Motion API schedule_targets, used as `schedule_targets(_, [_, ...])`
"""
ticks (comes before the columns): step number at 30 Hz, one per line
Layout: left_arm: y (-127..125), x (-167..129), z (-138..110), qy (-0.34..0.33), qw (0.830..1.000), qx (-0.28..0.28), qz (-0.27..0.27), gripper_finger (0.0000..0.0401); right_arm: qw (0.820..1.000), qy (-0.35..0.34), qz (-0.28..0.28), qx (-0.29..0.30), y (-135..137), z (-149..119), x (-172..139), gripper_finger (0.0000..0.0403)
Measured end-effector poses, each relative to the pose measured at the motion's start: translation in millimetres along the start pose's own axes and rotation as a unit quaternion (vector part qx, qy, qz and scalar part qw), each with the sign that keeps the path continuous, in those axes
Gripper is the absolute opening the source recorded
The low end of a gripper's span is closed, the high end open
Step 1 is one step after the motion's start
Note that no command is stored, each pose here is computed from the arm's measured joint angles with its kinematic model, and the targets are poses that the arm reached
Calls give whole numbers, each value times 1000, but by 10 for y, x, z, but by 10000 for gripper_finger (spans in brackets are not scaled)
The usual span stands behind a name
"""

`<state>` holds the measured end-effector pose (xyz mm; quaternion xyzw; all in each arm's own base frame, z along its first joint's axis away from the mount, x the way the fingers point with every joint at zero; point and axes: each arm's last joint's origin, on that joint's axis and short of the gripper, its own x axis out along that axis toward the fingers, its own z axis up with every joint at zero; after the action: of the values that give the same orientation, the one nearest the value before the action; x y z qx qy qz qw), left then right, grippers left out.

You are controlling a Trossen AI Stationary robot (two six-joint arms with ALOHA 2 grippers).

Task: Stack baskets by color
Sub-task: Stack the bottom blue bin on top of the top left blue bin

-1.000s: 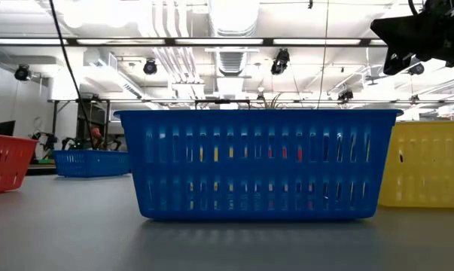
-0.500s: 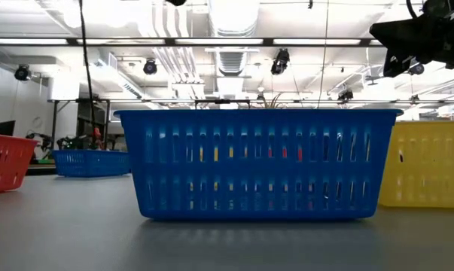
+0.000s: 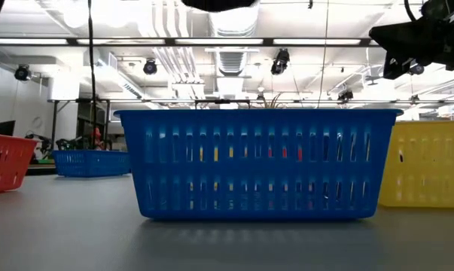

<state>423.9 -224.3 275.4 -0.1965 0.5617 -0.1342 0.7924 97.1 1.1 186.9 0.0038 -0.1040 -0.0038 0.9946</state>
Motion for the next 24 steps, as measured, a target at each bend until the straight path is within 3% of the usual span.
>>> schedule_targets(4, [6,28,33,-32,994,102,23,0,1000,2,0,2,0,-2,0,9])
schedule_targets(7, [22,44,28,-32,988,146,35,0,1000,2,0,3,0,-2,0,9])
schedule_targets(13, [96,117,1,-29,985,153,68,24,1000,6,0,4,0,-12,0,9])
schedule_targets(24, [203,163,6,-25,978,182,95,150,1000,8,0,3,0,-15,0,9])
